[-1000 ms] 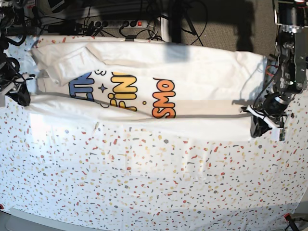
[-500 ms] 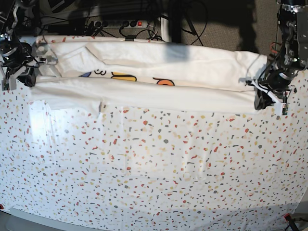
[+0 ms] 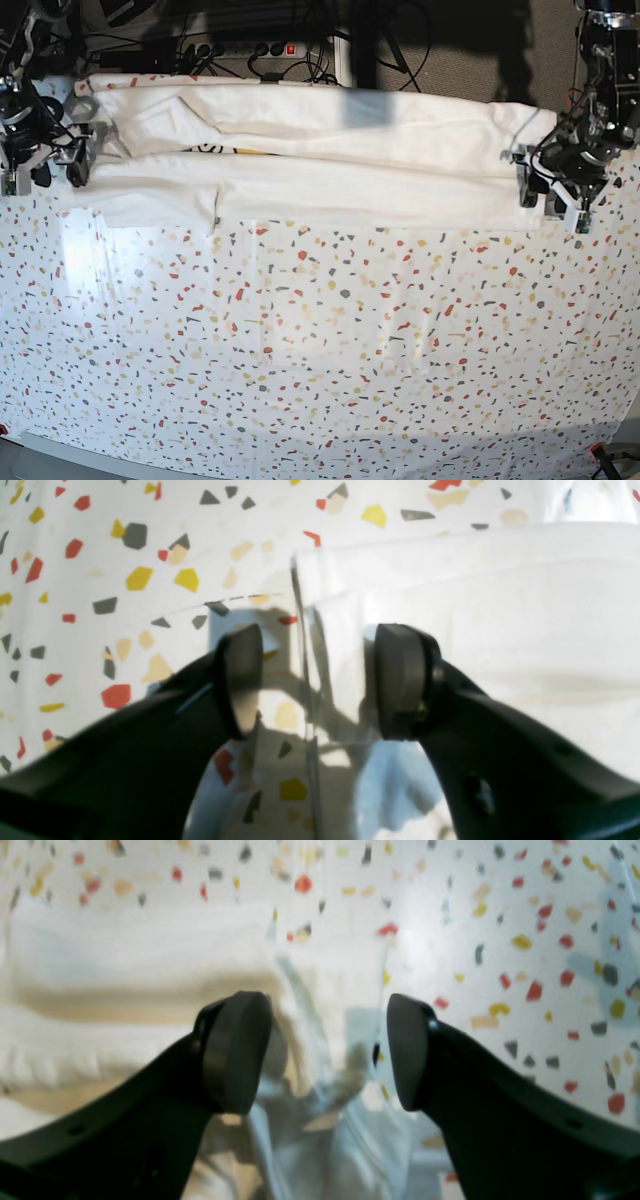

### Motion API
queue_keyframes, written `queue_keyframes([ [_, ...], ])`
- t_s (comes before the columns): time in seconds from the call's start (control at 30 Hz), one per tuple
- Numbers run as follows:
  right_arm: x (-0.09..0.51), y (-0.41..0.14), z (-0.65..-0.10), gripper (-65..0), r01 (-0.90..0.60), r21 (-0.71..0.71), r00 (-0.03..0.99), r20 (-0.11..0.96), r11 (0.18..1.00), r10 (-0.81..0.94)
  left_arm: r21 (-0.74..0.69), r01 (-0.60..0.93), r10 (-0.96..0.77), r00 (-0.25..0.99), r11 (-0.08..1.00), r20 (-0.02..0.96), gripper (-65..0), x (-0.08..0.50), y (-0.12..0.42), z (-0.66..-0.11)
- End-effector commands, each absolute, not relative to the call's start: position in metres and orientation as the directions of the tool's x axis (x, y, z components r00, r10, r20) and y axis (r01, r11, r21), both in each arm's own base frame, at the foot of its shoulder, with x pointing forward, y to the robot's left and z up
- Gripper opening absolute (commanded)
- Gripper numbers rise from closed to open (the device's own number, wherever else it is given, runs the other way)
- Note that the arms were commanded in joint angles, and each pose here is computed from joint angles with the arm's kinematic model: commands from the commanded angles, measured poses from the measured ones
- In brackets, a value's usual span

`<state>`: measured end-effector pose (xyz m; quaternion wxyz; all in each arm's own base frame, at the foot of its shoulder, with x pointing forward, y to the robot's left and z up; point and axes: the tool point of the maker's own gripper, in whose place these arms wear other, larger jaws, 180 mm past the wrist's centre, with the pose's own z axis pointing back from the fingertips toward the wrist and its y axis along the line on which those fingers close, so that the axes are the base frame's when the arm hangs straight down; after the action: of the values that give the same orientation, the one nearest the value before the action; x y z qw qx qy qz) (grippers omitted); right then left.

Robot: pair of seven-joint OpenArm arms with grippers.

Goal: Fold the T-shirt properly
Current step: 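Release the hem and lift the right gripper away from the shirt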

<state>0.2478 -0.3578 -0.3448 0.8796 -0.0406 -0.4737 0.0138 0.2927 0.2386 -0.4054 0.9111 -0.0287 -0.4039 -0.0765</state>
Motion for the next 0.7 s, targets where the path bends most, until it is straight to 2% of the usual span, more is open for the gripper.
queue_keyframes([
  [0.0, 0.26, -0.363, -0.324, -25.8, 0.014, -0.093, 0.501, 0.862, 0.996, 0.074, 0.036, 0.167, -0.133, 0.622, 0.985, 0.772, -30.4, 0.304, 0.246, -0.388],
  [0.13, 0.277, -0.361, -0.318, -25.8, 0.019, -0.051, 0.523, 0.852, 0.999, 0.034, 0.066, 0.152, -0.148, 0.625, 0.986, 0.766, -30.4, 0.305, 0.259, -0.385],
  [0.33, 0.313, -0.342, -0.293, -25.8, -0.021, 0.035, 0.449, 0.893, 0.999, -0.022, 0.081, 0.134, -0.148, 0.627, 0.988, 0.765, -30.5, 0.305, 0.266, -0.383],
  [0.47, 0.329, -0.318, -0.295, -25.8, -0.092, 0.039, 0.467, 0.884, 0.995, 0.009, 0.078, 0.134, -0.146, 0.626, 0.988, 0.766, -30.4, 0.306, 0.266, -0.383],
  [0.57, 0.342, -0.31, -0.3, -25.8, -0.077, 0.033, 0.485, 0.874, 0.996, 0.009, 0.078, 0.134, -0.145, 0.624, 0.988, 0.768, -30.4, 0.306, 0.265, -0.383],
  [0.67, 0.354, -0.303, -0.316, -25.8, -0.078, 0.041, 0.549, 0.836, 0.996, 0.009, 0.071, 0.133, -0.139, 0.624, 0.989, 0.769, -30.5, 0.306, 0.265, -0.383],
])
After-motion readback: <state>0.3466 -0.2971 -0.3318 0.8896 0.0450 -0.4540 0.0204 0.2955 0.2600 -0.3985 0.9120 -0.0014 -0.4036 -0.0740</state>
